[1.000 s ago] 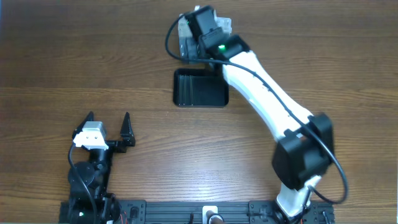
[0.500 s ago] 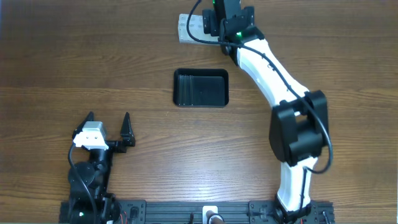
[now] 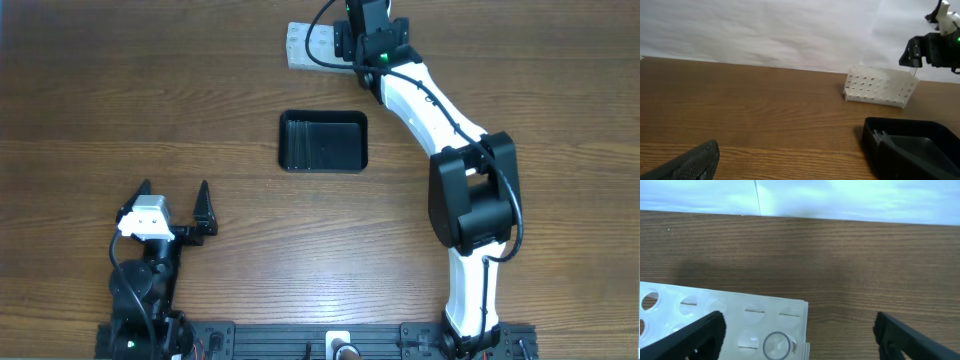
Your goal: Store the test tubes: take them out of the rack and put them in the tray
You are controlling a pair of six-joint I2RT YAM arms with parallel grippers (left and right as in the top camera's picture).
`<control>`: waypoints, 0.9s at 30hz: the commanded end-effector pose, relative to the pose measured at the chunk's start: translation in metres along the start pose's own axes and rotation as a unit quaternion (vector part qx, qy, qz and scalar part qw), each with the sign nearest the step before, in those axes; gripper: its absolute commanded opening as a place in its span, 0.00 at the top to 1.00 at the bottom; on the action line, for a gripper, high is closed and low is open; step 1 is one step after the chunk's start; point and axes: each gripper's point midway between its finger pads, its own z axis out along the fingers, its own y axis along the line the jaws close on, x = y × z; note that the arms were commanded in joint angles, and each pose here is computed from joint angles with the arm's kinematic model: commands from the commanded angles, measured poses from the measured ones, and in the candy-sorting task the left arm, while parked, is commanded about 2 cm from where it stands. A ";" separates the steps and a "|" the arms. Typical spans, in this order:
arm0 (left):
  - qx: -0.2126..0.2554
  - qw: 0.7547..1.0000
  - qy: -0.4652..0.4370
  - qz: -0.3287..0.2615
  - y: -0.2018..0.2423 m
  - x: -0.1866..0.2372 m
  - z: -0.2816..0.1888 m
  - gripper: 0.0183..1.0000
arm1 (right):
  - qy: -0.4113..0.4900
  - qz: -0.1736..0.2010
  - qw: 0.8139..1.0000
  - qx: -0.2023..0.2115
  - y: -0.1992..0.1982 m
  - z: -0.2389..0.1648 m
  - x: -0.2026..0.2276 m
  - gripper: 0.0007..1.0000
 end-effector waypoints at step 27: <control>0.004 1.000 0.000 0.003 -0.001 0.001 0.000 0.00 | 0.013 0.004 1.000 -0.011 0.007 0.016 0.016 0.76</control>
